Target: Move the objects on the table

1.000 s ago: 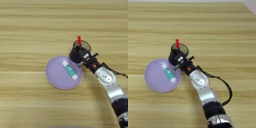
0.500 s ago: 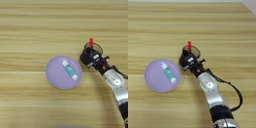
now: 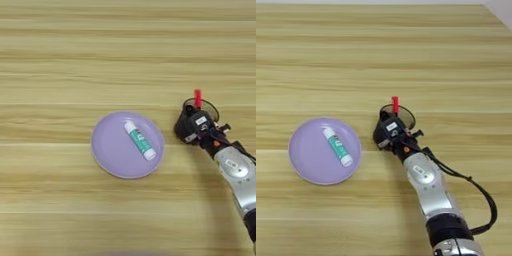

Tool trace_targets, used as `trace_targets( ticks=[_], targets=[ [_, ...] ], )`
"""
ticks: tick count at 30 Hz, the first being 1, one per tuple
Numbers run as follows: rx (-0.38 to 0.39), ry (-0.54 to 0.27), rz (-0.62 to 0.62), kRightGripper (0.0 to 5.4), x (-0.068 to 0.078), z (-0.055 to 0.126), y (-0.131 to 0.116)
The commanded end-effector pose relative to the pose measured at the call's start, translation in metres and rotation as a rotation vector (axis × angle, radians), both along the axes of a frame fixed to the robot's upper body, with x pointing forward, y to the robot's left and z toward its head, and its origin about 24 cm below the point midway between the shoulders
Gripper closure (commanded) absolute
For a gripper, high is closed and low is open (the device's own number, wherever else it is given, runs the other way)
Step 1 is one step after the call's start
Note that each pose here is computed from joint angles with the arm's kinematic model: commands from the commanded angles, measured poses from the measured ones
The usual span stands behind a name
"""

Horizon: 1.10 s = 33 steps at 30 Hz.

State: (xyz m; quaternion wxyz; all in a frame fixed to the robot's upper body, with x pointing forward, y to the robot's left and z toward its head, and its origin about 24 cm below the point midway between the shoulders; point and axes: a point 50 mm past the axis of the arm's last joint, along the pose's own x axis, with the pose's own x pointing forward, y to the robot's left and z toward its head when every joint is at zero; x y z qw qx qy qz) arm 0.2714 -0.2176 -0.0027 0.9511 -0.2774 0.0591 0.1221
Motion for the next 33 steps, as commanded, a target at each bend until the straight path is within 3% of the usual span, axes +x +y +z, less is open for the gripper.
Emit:
trace_targets(
  ticks=[1, 18, 23, 24, 33],
  targets=[
    [-0.032, -0.1, -0.015, 4.08, 0.021, 0.029, -0.005],
    [-0.043, 0.039, 0.012, 4.08, 0.017, 0.012, 0.002],
    [-0.015, 0.055, -0.014, 4.08, 0.017, 0.011, 0.0],
    [-0.004, 0.059, -0.021, 3.8, 0.017, 0.011, -0.001],
    [0.06, 0.081, -0.05, 2.94, 0.017, 0.014, -0.005]
  ],
)
